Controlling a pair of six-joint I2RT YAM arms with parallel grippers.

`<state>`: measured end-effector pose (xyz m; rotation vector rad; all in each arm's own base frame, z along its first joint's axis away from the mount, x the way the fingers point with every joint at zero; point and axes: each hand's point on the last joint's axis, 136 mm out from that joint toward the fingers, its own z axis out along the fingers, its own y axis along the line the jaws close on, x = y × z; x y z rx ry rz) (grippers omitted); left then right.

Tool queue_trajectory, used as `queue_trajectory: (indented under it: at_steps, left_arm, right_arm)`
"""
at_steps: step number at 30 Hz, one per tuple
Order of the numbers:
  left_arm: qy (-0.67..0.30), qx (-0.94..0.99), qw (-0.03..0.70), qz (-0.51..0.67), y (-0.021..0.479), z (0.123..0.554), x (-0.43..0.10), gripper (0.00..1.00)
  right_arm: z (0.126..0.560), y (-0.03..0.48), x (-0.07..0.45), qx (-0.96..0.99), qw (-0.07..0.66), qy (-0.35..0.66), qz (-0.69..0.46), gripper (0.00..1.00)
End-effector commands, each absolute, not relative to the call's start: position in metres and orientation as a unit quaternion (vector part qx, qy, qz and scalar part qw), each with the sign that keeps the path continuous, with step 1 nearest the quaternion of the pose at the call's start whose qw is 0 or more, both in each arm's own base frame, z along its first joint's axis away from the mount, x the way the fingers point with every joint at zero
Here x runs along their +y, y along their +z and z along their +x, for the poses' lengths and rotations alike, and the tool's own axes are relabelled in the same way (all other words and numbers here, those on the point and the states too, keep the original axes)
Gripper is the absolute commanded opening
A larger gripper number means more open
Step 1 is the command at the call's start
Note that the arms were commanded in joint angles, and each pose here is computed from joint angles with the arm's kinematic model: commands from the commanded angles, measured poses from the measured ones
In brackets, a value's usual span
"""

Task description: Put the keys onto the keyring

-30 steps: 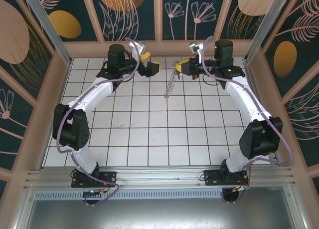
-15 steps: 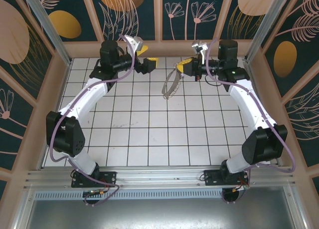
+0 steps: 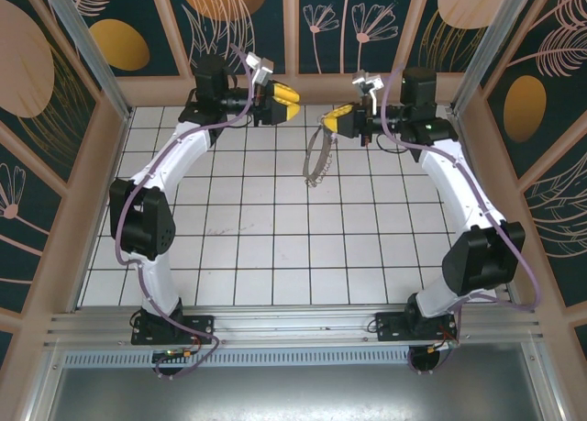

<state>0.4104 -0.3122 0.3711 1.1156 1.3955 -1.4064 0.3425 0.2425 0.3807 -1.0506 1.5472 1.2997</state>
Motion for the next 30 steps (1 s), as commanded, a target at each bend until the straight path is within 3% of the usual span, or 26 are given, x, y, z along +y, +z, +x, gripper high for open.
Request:
queue_trajectory:
  at_steps: [1,9,13,30]
  left_arm:
    - [-0.58,0.522,0.404,0.478,0.386,0.395,-0.31,0.4]
    - [-0.588,0.507,0.387,0.497,0.384,0.385,-0.312,0.18]
    - [-0.591,0.506,0.38,0.5,0.381,0.386,-0.313,0.15]
    - [-0.595,0.502,0.371,0.507,0.376,0.381,-0.311,0.3]
  right_arm:
    - [0.343,0.397,0.247,0.58,0.43,0.526,-0.449,0.0]
    - [0.352,0.398,0.264,0.574,0.418,0.534,-0.46,0.0]
    - [0.356,0.397,0.271,0.574,0.414,0.535,-0.462,0.0]
    - [0.363,0.396,0.291,0.574,0.404,0.537,-0.468,0.0]
